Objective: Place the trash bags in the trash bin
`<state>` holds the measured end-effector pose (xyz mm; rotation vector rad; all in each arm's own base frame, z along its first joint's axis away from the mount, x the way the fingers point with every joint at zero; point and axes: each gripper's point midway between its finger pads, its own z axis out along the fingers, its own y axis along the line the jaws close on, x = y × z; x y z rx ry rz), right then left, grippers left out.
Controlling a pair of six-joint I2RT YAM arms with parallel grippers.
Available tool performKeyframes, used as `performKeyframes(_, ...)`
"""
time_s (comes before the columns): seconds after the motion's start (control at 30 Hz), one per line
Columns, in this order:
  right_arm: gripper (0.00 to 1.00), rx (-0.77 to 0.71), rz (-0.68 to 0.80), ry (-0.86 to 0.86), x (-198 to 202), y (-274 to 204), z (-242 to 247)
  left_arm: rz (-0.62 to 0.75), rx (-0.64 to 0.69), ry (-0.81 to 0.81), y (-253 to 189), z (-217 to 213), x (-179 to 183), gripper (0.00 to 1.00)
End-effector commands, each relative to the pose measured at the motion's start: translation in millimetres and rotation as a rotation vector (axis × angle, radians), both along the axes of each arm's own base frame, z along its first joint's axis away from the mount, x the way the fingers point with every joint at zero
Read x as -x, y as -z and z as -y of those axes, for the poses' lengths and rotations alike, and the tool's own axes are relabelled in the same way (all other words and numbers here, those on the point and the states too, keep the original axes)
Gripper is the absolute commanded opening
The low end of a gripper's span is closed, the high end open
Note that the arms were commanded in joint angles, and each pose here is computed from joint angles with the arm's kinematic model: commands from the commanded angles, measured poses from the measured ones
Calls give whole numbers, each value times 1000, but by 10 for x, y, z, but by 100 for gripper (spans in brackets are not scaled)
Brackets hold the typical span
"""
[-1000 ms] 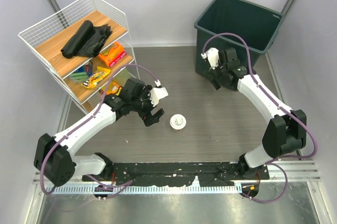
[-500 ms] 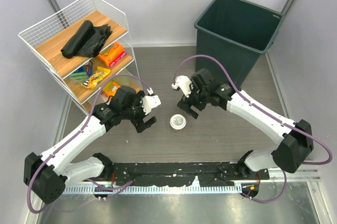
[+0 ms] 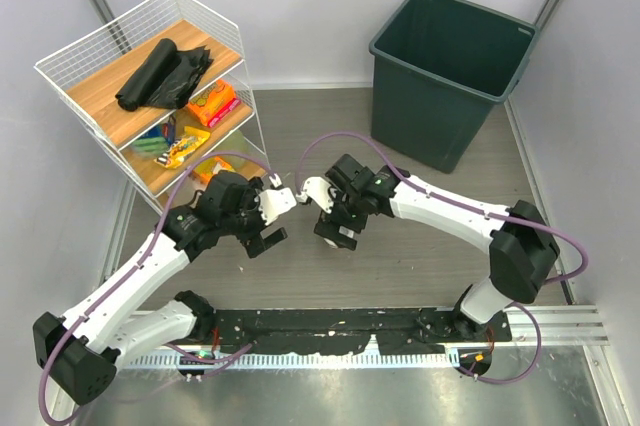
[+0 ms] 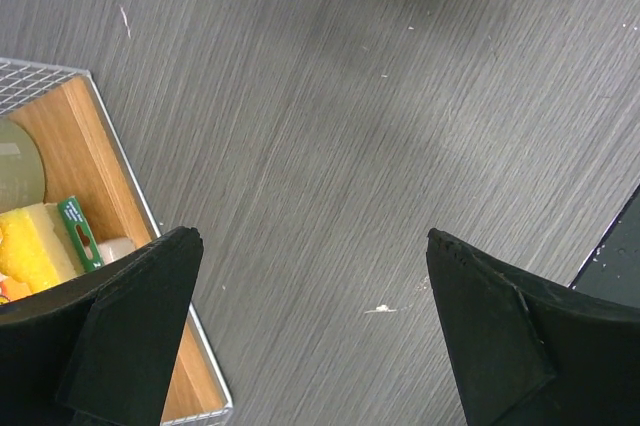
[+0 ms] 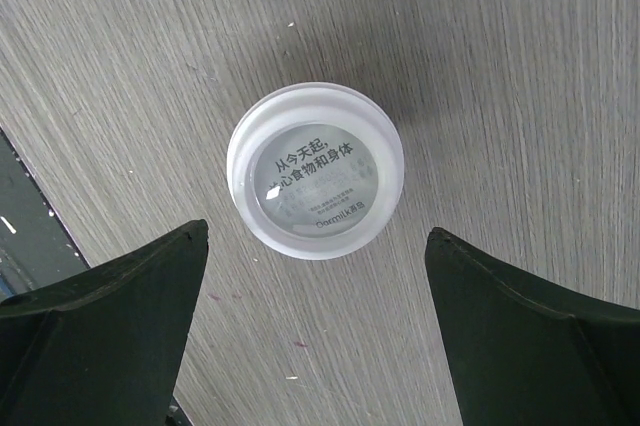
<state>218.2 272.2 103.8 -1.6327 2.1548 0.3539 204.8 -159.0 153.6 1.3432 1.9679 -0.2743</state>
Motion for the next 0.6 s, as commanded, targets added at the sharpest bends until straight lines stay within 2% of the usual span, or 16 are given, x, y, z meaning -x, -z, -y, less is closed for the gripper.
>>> performKeyframes(0.0,94,-57,37,-22,-77,-114,-143,27,-19,7,-17,-41,-1,100)
performKeyframes(0.57,94,-11,-13,-52,-45,216,-240,50,-30,3,3,-80,-10,100)
